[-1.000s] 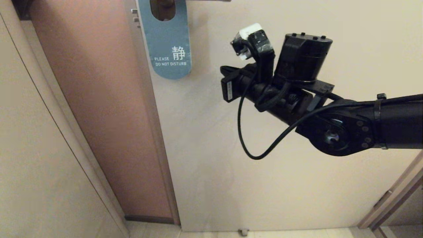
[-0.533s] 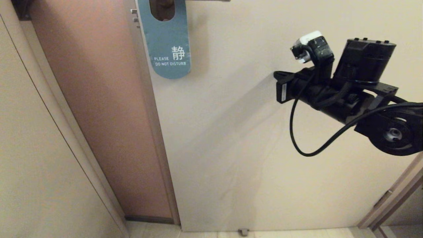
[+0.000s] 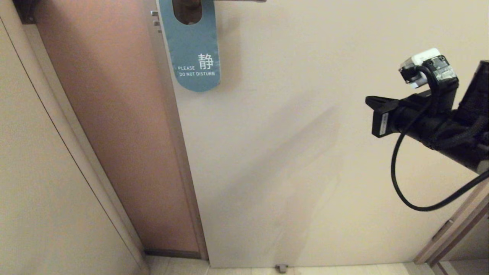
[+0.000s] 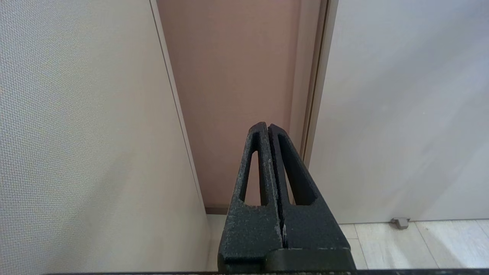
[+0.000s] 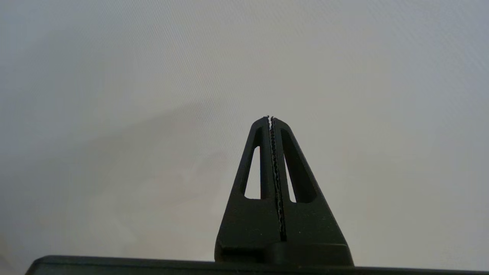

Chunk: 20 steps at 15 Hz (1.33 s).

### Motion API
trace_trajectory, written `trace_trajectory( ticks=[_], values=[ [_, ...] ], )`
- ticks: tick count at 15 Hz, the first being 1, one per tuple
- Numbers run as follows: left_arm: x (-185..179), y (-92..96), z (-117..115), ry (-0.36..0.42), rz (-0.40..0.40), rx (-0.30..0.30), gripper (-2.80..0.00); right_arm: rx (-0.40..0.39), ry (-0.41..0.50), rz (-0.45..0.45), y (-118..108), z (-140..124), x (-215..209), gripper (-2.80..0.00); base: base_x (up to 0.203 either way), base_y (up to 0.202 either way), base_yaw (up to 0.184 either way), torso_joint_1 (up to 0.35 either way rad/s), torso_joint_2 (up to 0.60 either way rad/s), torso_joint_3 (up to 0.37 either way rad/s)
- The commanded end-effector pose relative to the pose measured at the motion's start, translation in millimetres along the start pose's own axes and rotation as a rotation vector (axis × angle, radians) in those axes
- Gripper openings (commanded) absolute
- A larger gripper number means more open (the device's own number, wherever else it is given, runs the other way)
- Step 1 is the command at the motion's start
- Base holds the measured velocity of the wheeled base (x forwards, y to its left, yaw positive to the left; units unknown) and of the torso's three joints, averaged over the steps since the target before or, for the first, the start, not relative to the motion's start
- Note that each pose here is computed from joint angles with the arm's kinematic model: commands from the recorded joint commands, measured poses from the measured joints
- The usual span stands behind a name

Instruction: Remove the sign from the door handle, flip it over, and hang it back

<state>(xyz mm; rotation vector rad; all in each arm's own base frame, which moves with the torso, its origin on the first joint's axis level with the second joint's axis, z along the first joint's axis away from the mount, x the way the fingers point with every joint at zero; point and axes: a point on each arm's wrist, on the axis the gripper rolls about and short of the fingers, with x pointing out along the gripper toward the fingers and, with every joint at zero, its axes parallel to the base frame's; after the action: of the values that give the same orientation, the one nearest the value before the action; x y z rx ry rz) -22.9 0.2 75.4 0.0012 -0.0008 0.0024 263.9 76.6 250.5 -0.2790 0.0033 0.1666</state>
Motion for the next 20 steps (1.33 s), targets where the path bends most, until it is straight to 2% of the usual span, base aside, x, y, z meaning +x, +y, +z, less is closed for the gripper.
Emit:
trace_trajectory(
  ticks=[1, 5, 7, 12, 14, 17, 20],
  values=[
    [0.1, 0.0, 0.1, 0.001, 0.001, 0.000, -2.80, 0.001, -0.008, -0.041, -12.2, -1.3, -23.6, -2.80, 0.000, 0.000, 0.000, 0.000, 0.00, 0.000],
    [0.1, 0.0, 0.1, 0.001, 0.001, 0.000, -2.80, 0.002, 0.036, -0.171, -40.6, -20.5, -60.4, -2.80, 0.000, 0.000, 0.000, 0.000, 0.00, 0.000],
    [0.1, 0.0, 0.1, 0.001, 0.001, 0.000, -2.80, 0.005, 0.044, -0.208, -45.0, -27.7, -80.2, -2.80, 0.000, 0.000, 0.000, 0.000, 0.00, 0.000],
    [0.1, 0.0, 0.1, 0.001, 0.001, 0.000, -2.80, 0.017, 0.122, -0.214, -32.4, -71.5, -136.9, -2.80, 0.000, 0.000, 0.000, 0.000, 0.00, 0.000],
    [0.1, 0.0, 0.1, 0.001, 0.001, 0.000, -2.80, 0.022, 0.158, -0.173, -21.9, -97.9, -162.7, -2.80, 0.000, 0.000, 0.000, 0.000, 0.00, 0.000],
    [0.1, 0.0, 0.1, 0.001, 0.001, 0.000, -2.80, 0.034, 0.148, -0.110, -7.3, -128.4, -202.9, -2.80, 0.000, 0.000, 0.000, 0.000, 0.00, 0.000],
    [0.1, 0.0, 0.1, 0.001, 0.001, 0.000, -2.80, 0.074, 0.138, -0.075, 1.2, -141.9, -228.7, -2.80, 0.000, 0.000, 0.000, 0.000, 0.00, 0.000]
  ],
)
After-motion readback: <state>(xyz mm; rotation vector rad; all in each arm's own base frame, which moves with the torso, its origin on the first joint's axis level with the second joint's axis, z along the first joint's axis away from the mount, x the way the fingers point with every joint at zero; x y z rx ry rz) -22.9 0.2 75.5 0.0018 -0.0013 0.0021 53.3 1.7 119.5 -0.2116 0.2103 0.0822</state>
